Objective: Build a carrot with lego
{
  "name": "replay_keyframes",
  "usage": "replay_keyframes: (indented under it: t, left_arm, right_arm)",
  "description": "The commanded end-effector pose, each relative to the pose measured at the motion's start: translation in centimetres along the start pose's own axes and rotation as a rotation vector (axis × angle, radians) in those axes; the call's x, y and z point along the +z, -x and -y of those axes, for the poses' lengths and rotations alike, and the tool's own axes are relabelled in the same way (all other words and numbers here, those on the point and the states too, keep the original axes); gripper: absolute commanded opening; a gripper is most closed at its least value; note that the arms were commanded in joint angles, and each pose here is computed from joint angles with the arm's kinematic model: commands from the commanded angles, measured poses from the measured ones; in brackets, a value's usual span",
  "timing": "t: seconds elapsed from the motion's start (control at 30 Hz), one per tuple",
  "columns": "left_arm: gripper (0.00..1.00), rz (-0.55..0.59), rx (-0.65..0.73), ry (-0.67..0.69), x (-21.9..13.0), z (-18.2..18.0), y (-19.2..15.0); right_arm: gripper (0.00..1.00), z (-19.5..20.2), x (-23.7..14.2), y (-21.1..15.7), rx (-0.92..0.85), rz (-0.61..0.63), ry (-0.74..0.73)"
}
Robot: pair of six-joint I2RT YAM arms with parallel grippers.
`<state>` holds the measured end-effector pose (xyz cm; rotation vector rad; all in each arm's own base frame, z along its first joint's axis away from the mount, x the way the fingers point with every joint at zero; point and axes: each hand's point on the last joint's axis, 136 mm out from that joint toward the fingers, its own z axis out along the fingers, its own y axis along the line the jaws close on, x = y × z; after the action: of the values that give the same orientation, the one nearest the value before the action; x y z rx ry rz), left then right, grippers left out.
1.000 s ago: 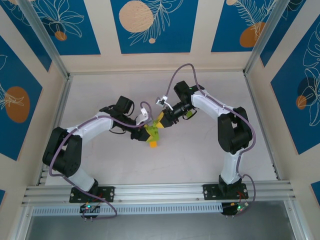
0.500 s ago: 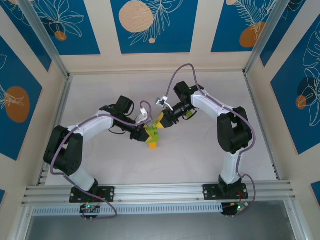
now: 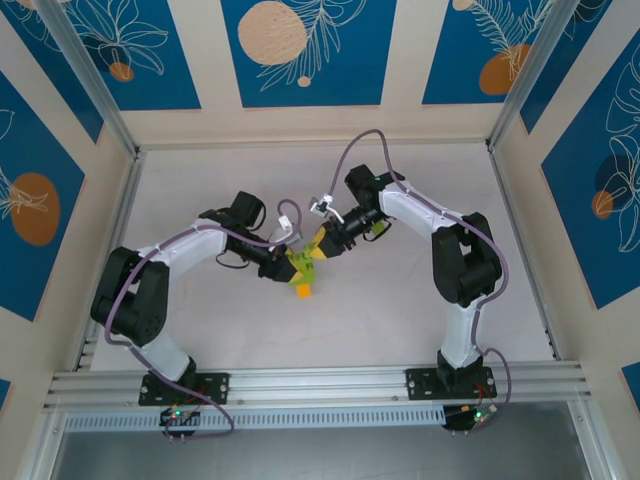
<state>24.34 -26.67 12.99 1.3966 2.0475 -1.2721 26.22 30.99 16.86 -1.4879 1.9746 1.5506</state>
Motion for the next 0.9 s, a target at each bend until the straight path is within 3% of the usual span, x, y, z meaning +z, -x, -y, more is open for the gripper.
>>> replay_keyframes:
  t: [0.0, 0.4, 0.87]
  left_arm:
    - [0.0, 0.111, 0.118, 0.011, -1.7, -0.4, 3.8]
    - [0.0, 0.21, 0.116, -0.026, -3.8, -0.2, 5.7]
    - [0.0, 0.218, 0.127, -0.012, -4.2, -0.2, 6.3]
  right_arm:
    - [0.03, -0.3, 1.7, -2.8, 0.101, -0.091, 0.029]
    - [0.03, -0.3, 2.5, -3.9, 0.11, -0.11, 0.028]
    - [0.03, -0.1, 4.1, -5.3, 0.162, -0.198, 0.043]
